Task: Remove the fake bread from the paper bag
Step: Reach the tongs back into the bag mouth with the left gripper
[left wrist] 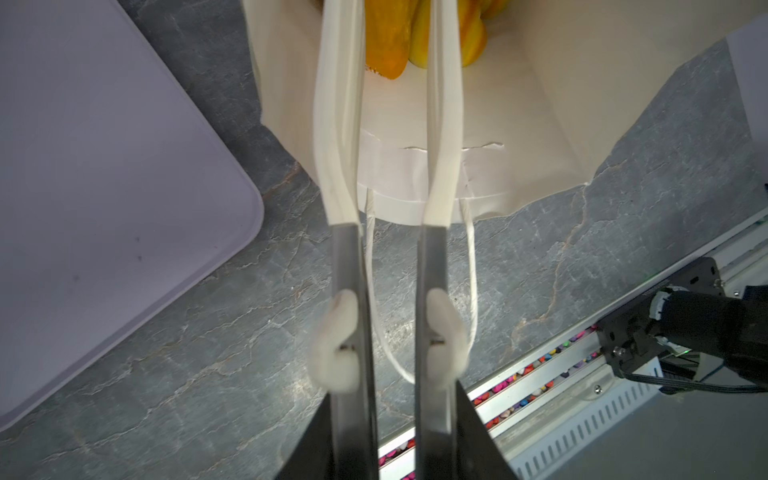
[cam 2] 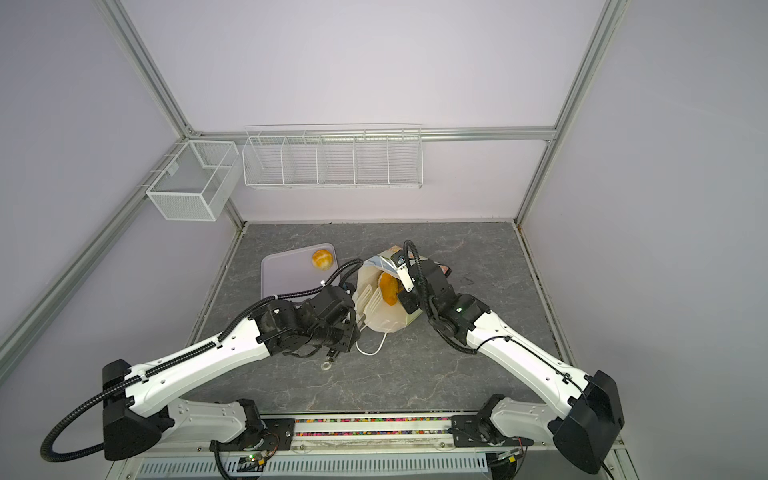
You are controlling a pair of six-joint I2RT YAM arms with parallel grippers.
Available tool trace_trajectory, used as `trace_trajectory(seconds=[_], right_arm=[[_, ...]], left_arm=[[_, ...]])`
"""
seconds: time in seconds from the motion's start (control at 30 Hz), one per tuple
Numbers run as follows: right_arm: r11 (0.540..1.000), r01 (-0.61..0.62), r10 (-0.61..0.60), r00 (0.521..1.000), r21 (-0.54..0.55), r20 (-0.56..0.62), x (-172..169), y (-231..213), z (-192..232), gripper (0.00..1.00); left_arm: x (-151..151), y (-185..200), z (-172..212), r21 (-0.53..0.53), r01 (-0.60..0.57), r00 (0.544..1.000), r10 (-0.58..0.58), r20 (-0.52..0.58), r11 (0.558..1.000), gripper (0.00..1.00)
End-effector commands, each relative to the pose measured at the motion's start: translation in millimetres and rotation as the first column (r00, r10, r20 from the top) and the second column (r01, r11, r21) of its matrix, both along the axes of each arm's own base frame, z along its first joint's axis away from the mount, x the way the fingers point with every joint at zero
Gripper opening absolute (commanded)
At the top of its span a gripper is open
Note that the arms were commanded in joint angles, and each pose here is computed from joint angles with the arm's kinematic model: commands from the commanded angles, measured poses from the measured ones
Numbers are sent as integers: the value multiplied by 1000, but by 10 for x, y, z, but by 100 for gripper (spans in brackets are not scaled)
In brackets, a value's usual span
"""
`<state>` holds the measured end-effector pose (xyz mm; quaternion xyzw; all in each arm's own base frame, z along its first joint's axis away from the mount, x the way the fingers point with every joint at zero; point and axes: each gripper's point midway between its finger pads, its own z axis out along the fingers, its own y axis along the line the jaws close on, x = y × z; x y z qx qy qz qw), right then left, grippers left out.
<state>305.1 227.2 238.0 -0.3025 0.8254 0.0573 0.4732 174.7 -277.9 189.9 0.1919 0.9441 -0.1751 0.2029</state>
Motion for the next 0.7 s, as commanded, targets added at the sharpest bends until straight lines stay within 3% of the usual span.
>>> trace_trajectory(seconds=[0.0,0.27,0.67], right_arm=[[999,-8,8,1000,42,3,4,45,71,7],[998,-38,39,999,59,-23,-33,111,54,7],[997,-15,20,998,76,-62,-56,127,67,7]], left_arm=[[134,-173,146,-83,-24,1000,24,-7,996,35],[422,-285,112,-72,-97,995,97,-11,993,41],[567,-228,-148,2,-56,997,56,-59,998,41]])
